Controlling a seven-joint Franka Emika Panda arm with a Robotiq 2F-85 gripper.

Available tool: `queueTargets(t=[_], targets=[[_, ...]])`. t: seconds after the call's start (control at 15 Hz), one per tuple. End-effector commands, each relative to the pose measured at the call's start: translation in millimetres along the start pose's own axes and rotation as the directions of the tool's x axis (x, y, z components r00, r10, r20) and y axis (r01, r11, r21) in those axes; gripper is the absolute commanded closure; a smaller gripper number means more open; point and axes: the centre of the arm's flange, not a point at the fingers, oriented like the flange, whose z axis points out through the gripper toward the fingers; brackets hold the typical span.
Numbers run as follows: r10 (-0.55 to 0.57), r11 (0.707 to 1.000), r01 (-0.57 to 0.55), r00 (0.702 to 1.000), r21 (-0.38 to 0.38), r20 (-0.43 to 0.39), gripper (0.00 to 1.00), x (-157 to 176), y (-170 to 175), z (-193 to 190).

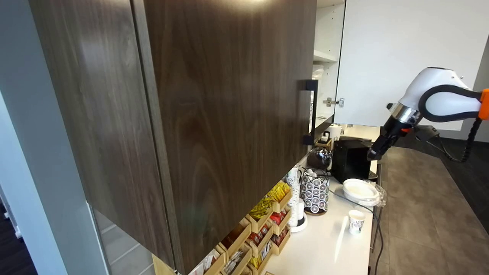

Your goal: Remove the cup from the top cabinet, then put the right cup on the top cabinet

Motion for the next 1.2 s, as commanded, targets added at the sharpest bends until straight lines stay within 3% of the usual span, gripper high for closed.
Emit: queueTargets(t=[0.0,0.47,0.53,0.93,1.13], targets=[[-0.014,1.000,0.014,0.995,-0.003,-0.099,0.00,32.0,-20.6,-32.7],[0.068,0.998,-0.068,0.985,0.002,-0.157,0.00,73.1,-57.4,-68.1],[0.043,0.999,-0.044,0.985,-0.001,-0.165,0.00,54.1,-48.1,-63.6],[0.050,0.999,-0.050,0.984,0.001,-0.170,0.00,68.2,-55.0,-64.5],[0.089,0.996,-0.080,0.962,0.044,-0.260,0.00,83.8,-63.4,-77.4]])
